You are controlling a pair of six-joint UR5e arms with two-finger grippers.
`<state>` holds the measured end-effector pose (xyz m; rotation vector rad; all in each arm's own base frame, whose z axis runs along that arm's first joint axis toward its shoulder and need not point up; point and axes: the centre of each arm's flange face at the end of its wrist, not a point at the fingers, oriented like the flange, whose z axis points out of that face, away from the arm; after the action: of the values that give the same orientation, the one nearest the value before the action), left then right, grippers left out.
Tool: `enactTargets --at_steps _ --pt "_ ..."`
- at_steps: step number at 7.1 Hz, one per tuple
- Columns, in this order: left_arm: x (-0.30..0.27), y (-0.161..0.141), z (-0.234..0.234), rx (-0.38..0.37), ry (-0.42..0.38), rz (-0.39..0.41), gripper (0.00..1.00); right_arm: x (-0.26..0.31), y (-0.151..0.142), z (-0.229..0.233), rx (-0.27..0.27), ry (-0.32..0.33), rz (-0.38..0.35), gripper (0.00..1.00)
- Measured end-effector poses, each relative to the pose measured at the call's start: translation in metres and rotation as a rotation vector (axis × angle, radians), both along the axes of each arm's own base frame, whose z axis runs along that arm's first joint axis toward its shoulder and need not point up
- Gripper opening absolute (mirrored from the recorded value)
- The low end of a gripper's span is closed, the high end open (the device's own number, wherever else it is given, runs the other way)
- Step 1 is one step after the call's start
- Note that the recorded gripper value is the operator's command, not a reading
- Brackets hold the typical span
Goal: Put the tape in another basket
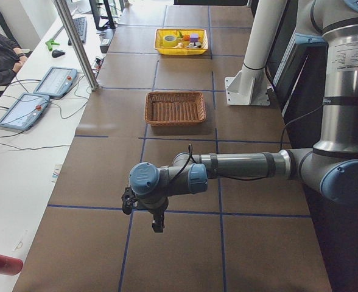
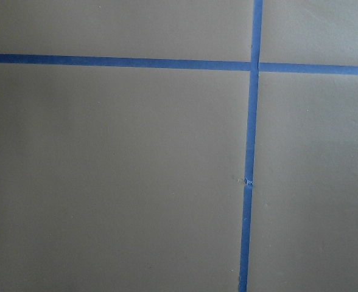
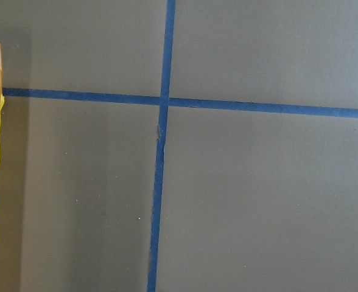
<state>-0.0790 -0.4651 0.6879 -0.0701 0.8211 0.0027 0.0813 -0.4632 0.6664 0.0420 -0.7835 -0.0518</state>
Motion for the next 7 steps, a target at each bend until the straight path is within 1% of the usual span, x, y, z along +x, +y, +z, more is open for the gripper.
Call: enactTargets --at_steps 7 --pt "-0.0001 -0.0015 -0.0066 0.013 -0.001 0.000 1.00 -0.0002 -0.0017 -0.0022 0.005 -0.004 0.001 1.00"
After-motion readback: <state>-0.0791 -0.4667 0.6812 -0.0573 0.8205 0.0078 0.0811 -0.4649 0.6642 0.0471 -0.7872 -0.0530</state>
